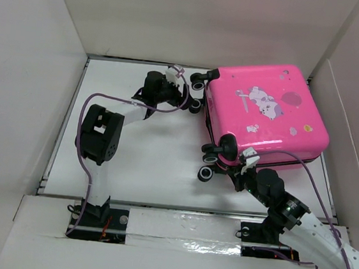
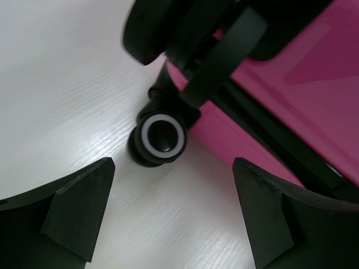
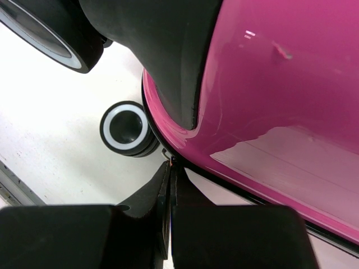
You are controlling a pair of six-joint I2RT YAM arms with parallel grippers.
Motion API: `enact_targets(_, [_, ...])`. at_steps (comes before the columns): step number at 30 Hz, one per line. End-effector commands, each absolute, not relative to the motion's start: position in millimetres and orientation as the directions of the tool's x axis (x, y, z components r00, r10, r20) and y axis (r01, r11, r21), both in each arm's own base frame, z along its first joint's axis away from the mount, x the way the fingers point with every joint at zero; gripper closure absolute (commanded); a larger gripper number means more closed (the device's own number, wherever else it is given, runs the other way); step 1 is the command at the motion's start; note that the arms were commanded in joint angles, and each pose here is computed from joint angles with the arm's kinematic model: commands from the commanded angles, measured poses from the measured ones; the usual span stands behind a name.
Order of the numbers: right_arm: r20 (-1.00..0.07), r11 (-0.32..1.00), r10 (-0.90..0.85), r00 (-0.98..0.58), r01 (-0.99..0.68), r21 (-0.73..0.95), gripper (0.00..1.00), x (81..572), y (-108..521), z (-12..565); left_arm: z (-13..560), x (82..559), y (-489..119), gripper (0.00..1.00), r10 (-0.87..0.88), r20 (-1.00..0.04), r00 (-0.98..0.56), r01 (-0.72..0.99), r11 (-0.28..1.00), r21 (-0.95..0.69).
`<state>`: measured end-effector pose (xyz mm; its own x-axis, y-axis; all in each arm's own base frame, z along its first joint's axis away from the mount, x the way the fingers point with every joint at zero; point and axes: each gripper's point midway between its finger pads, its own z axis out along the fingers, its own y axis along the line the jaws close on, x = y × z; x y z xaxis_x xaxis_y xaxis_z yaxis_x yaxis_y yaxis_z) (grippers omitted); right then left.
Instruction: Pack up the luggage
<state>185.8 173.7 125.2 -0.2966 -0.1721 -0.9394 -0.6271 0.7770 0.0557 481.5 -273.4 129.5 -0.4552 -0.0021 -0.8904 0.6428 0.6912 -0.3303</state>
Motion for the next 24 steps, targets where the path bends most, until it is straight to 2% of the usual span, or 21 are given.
enact_targets(1, [-0.992, 0.743, -0.02, -0.128, -0.665, 0.071, 1.0, 195.8, 190.8, 197.9, 197.0, 473.1, -294.4, 0.15, -0.057, -0.935, -0.351, 0.745, 0.588, -0.315])
enact_targets(7, [-0.99, 0.742, -0.022, -0.137, -0.666, 0.076, 1.0, 196.7, 192.7, 193.3, 217.7, 463.1, -303.5, 0.12, -0.173, -0.911, -0.373, 0.77, 0.489, -0.408])
enact_targets(11, [-0.989, 0.741, -0.026, -0.143, -0.667, 0.077, 1.0, 197.0, 193.5, 190.5, 237.2, 464.6, -303.8, 0.12, -0.328, -0.838, -0.436, 0.722, 0.428, -0.544])
enact_targets(17, [-0.989, 0.741, -0.025, -0.146, -0.667, 0.08, 1.0, 196.7, 193.7, 189.8, 248.0, 494.6, -305.3, 0.13, -0.443, -0.759, -0.478, 0.628, 0.432, -0.647])
enact_targets(24, [-0.989, 0.742, -0.021, -0.148, -0.666, 0.084, 1.0, 196.5, 193.5, 189.8, 234.7, 519.3, -318.7, 0.15, -0.432, -0.725, -0.536, 0.547, 0.476, -0.688])
